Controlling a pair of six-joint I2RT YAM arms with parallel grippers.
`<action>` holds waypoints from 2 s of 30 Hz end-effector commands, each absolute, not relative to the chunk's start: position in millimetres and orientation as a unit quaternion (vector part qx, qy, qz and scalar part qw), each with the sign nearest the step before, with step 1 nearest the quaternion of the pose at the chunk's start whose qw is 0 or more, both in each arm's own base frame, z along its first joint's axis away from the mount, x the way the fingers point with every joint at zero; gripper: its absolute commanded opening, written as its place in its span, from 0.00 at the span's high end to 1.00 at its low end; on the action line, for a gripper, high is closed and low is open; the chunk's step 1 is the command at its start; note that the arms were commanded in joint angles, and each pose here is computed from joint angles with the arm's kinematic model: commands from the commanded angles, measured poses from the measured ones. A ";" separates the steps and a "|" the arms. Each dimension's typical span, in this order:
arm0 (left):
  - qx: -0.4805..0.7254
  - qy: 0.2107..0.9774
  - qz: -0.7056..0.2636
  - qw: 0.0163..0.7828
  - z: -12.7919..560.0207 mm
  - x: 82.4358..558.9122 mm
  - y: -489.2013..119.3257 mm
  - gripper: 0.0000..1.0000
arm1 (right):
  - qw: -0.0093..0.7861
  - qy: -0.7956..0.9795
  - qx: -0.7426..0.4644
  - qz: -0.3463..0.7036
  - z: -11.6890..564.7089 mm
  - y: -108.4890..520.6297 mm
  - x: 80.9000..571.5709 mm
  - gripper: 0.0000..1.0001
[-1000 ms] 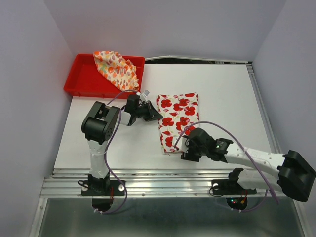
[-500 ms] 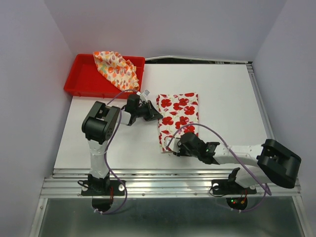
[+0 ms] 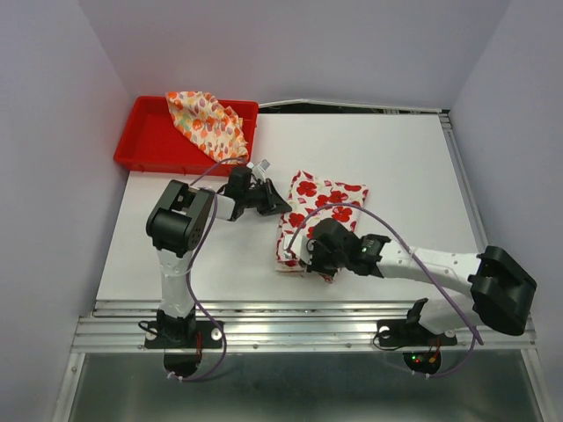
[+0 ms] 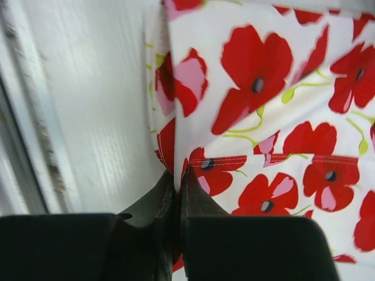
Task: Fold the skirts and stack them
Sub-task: Fold the skirt
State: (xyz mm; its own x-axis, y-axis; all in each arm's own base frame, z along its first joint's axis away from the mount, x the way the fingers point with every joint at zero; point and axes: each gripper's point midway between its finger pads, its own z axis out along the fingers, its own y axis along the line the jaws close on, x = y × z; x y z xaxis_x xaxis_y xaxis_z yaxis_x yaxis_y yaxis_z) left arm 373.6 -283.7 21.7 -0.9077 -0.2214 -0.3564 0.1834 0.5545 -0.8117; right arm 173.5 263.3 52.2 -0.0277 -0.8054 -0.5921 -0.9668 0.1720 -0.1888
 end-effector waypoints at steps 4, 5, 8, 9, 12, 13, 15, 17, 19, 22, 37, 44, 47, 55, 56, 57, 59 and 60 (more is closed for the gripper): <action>0.014 0.916 -0.376 0.142 -22.7 340.0 -255.7 1.00 | 0.201 0.697 -0.626 0.286 95.9 283.9 112.1 0.99; 0.017 0.920 -0.371 0.126 -24.4 333.4 -253.7 1.00 | 0.204 0.702 -0.616 0.293 101.0 284.6 115.9 0.99; 0.029 0.926 -0.362 0.107 -26.9 328.1 -251.1 1.00 | 0.213 0.715 -0.591 0.306 111.2 282.2 127.7 0.99; 0.032 0.927 -0.360 0.102 -27.7 327.2 -250.6 1.00 | 0.220 0.716 -0.585 0.311 118.3 283.5 133.3 0.99; 0.040 0.932 -0.349 0.093 -30.2 327.3 -248.2 1.00 | 0.214 0.730 -0.564 0.321 125.1 276.5 150.4 0.99; 0.042 0.933 -0.346 0.093 -31.0 327.2 -248.2 1.00 | 0.202 0.741 -0.553 0.322 121.3 271.9 156.8 0.99; 0.042 0.936 -0.339 0.086 -33.1 325.2 -245.8 1.00 | 0.198 0.755 -0.525 0.338 123.4 261.8 176.4 0.99; 0.043 0.936 -0.337 0.087 -32.5 325.3 -245.3 1.00 | 0.193 0.758 -0.521 0.341 125.7 257.9 190.5 0.99; 0.044 0.938 -0.332 0.087 -32.7 325.5 -244.5 1.00 | 0.189 0.753 -0.525 0.348 128.6 256.1 195.3 0.99; 0.046 0.940 -0.327 0.087 -32.9 325.8 -243.7 1.00 | 0.187 0.747 -0.533 0.351 134.0 257.1 204.5 0.99; 0.047 0.941 -0.325 0.078 -36.5 325.3 -243.7 1.00 | 0.216 0.759 -0.523 0.323 129.0 232.7 312.0 0.99; 0.047 0.941 -0.326 0.077 -36.3 326.0 -243.6 1.00 | 0.173 0.772 -0.520 0.322 65.3 225.9 329.9 0.99; 0.051 0.940 -0.329 0.077 -34.5 326.1 -245.1 1.00 | 0.172 0.778 -0.515 0.316 44.4 225.6 334.7 0.99; 0.058 0.927 -0.352 0.115 -9.1 337.5 -251.8 1.00 | 0.159 0.779 -0.518 0.315 17.1 222.5 331.0 0.99; 0.059 0.923 -0.357 0.129 -2.3 342.8 -253.4 1.00 | 0.160 0.779 -0.520 0.312 14.4 221.5 330.4 0.99; 0.059 0.918 -0.366 0.142 8.9 346.3 -256.1 1.00 | 0.159 0.779 -0.521 0.311 13.1 220.8 329.5 0.99; 0.060 0.908 -0.381 0.162 24.0 355.1 -260.7 1.00 | 0.158 0.776 -0.527 0.309 11.0 218.9 327.4 0.99; 0.061 0.900 -0.394 0.177 36.9 361.7 -265.1 1.00 | 0.159 0.776 -0.529 0.306 11.1 217.9 327.2 0.99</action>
